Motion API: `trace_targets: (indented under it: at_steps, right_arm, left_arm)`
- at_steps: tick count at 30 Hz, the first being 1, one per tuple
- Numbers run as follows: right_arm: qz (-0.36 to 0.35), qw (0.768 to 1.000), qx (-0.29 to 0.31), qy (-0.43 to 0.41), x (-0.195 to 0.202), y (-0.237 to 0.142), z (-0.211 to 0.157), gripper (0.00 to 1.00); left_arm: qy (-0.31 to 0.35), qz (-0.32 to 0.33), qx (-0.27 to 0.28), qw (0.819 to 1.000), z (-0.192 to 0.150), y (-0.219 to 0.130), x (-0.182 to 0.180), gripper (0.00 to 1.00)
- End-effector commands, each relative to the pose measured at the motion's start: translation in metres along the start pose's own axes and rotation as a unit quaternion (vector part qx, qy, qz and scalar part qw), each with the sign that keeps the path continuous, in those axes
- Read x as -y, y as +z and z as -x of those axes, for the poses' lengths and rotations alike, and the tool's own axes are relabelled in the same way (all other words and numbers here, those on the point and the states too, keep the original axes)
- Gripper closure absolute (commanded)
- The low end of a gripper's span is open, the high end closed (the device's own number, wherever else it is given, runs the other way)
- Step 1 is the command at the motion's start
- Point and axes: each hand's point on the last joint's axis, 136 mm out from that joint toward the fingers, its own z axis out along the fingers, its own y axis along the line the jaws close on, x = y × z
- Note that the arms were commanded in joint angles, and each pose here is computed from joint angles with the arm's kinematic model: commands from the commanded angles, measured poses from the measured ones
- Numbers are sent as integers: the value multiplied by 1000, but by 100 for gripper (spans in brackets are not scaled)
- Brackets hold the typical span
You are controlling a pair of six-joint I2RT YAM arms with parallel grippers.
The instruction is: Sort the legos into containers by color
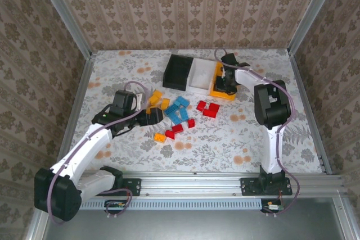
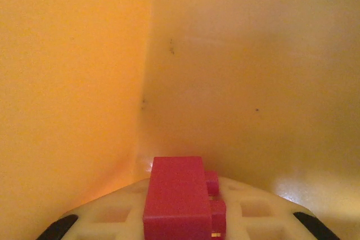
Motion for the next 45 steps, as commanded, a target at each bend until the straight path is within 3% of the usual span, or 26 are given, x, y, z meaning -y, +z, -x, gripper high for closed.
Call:
trace_targets:
  at_steps: [1,2,4,6,10,20,28,37,45]
  right_arm:
    - [23,999,-14,-21,-25,-5,-9,93]
    - [22,999,-15,-23,-29,-5,-9,90]
    - [20,1000,-13,-19,-35,-8,-7,65]
    - [14,1000,-7,-11,-34,-12,-3,49]
    - [-3,1000,24,-8,-32,-33,6,41]
    - [18,996,80,-22,-45,-83,20,41]
    - [2,998,53,-23,-35,-48,11,62]
    - [-10,999,31,-9,-24,-17,0,63]
    - [12,997,78,-9,-37,-63,0,56]
  left_arm:
    - [-8,7,0,1000,-5,-5,-6,0]
    - [-8,7,0,1000,-5,-6,-6,0]
    - [-9,7,1,1000,-6,-7,-7,0]
    - [-10,8,3,1000,-6,-9,-7,0]
    - [-10,4,12,1000,-3,-13,-6,0]
    - [-12,-4,18,1000,2,-12,-3,0]
    - [-17,0,15,1000,-4,-13,-7,0]
    - [-23,8,13,1000,-10,-15,-13,0]
    - [-30,4,14,999,-5,-7,-13,0]
